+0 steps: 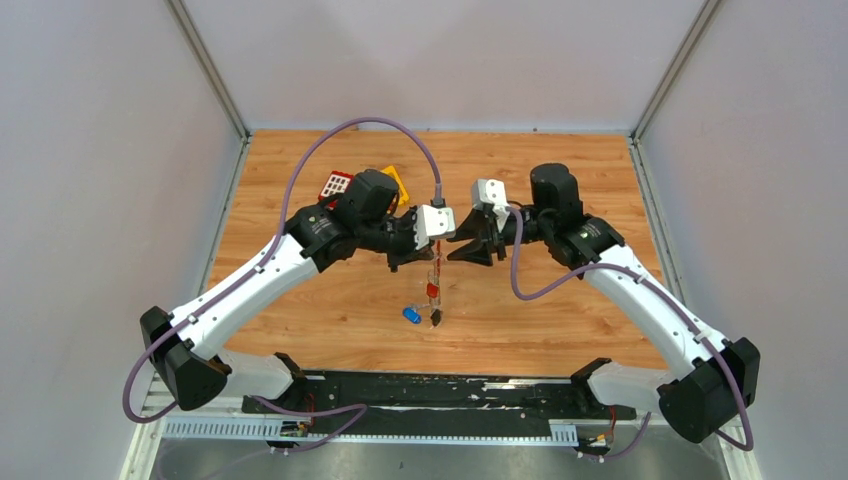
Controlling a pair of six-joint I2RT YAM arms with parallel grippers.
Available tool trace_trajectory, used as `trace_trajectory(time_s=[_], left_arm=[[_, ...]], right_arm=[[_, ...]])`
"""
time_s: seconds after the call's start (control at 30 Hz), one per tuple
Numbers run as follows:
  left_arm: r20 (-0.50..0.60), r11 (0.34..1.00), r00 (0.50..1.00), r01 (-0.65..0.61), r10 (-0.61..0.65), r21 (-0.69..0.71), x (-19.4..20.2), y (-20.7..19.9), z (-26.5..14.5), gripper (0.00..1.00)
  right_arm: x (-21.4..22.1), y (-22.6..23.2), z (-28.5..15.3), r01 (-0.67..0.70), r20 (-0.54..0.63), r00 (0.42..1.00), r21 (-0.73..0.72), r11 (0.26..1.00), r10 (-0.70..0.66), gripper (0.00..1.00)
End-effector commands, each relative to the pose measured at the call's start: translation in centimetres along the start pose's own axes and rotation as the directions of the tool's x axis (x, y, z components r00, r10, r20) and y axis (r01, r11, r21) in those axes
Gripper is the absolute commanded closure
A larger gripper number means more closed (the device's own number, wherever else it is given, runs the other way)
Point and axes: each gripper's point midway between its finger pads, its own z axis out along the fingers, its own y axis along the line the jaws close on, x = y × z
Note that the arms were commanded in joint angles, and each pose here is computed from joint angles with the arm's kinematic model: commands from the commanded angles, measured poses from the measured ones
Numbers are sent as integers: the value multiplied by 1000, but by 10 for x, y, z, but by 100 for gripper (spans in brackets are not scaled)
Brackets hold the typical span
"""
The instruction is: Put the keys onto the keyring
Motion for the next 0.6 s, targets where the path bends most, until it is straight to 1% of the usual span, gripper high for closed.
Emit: trace_trajectory(time_s=[0.0,0.17,0.3,0.43,0.57], left_arm=[[88,999,996,22,-26,46,-28,-11,-11,100],[89,997,994,62,-65,39,-30,-11,-13,100],[96,996,992,82,-86,41,-31,-13,-15,100],[107,995,990,86,-90,45,-33,-15,-16,100],[115,995,989,88,-93,48,-33,-17,-16,100]], right_arm=[[-11,-1,4,29,46,999,0,1000,-29,62],[-7,3,10,3,51,999,-32,999,-1,61],[-3,6,16,-24,52,998,-73,997,28,63],[-2,6,21,-34,47,998,-85,996,38,71],[1,7,24,-43,41,998,-93,995,47,76]])
